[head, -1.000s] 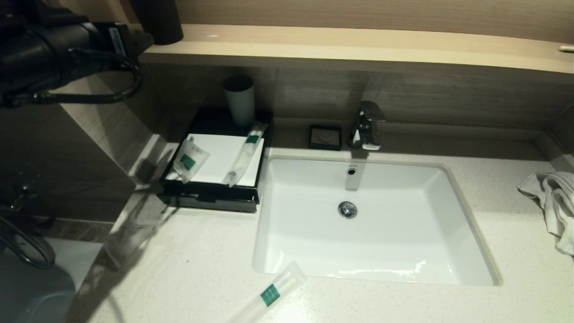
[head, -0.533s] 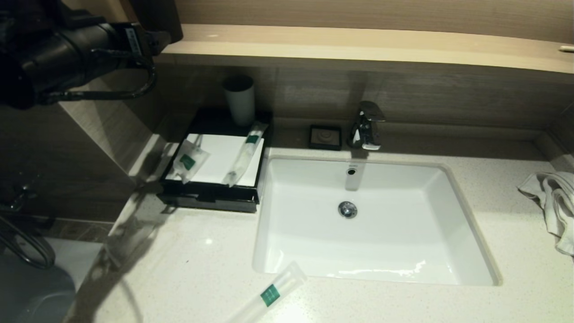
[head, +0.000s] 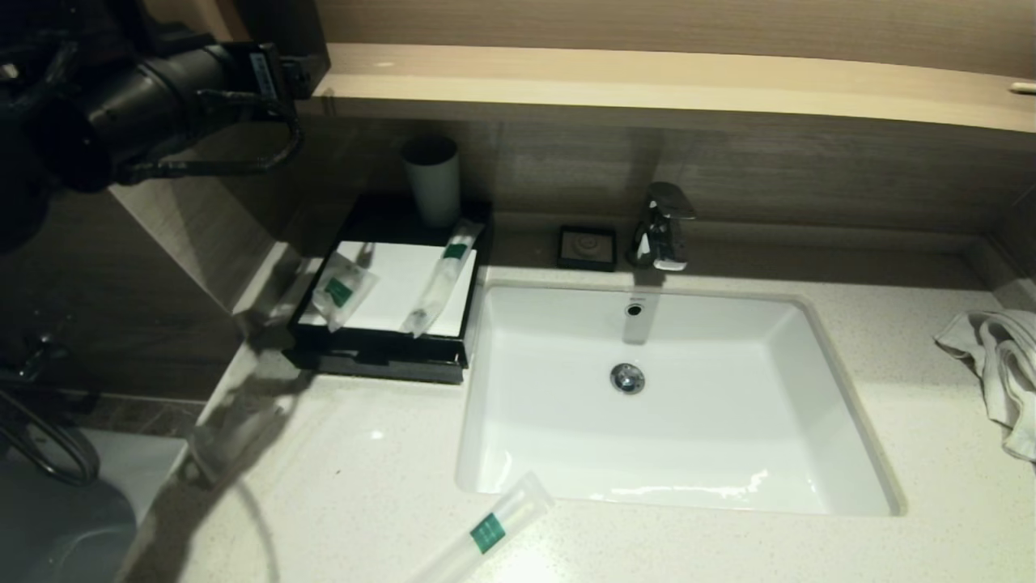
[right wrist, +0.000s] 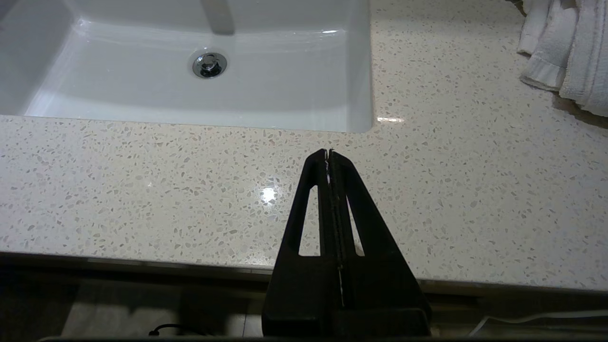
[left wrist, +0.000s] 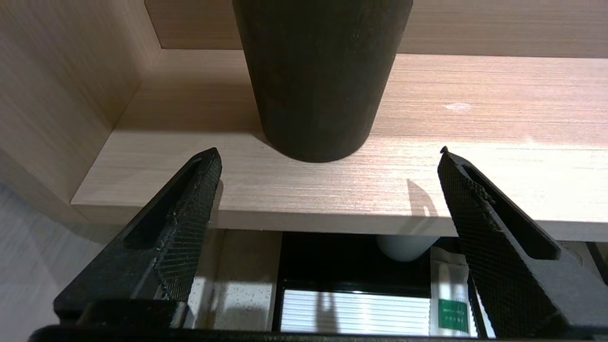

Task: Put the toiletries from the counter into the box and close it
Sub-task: Pick up the cup

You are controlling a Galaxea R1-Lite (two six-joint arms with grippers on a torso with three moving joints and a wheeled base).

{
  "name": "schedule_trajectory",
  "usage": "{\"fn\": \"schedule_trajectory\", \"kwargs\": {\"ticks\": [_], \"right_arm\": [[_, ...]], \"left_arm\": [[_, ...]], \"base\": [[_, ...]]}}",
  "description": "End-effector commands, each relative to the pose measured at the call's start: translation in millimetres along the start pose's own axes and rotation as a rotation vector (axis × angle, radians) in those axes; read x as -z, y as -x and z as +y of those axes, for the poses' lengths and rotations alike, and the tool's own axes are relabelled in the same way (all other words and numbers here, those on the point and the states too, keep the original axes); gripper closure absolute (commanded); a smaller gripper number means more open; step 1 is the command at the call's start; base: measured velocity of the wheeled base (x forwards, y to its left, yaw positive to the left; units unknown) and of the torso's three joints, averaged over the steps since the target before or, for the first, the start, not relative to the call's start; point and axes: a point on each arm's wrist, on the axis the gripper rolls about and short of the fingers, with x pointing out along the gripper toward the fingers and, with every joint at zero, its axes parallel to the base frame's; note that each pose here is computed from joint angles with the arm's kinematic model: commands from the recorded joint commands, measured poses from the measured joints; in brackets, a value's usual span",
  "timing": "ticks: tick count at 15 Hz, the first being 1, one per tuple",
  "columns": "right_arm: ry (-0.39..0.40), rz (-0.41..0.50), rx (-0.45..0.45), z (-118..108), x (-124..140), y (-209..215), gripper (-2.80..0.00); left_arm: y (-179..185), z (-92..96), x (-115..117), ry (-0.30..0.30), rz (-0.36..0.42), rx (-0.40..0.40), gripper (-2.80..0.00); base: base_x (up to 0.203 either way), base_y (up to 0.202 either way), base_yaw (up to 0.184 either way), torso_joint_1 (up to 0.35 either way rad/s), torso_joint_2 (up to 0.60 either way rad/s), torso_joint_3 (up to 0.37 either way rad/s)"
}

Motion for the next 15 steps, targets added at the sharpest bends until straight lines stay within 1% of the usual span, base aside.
{"fn": "schedule_trajectory", "kwargs": {"ticks": [1,8,15], "right_arm": [[0.001,0.000,-0.001,0.0,0.0,0.0,0.00],[0.001,0.000,0.000,0.0,0.0,0.0,0.00],[0.001,0.000,0.001,0.0,0.0,0.0,0.00]], "left_arm": [[-7.2,-1.3,1.6,0.001,-0.003,-0.002,-2.80],[-18.5,-3.7,8.7,0.003,-0.019,-0.003,-2.80],[-28.1,-4.7,7.9,0.008,-0.037,-0.017,-2.80]], "base": [[0.000,0.000,0.000,0.000,0.00,0.000],[0.000,0.000,0.000,0.000,0.00,0.000],[0.000,0.000,0.000,0.000,0.00,0.000]]}}
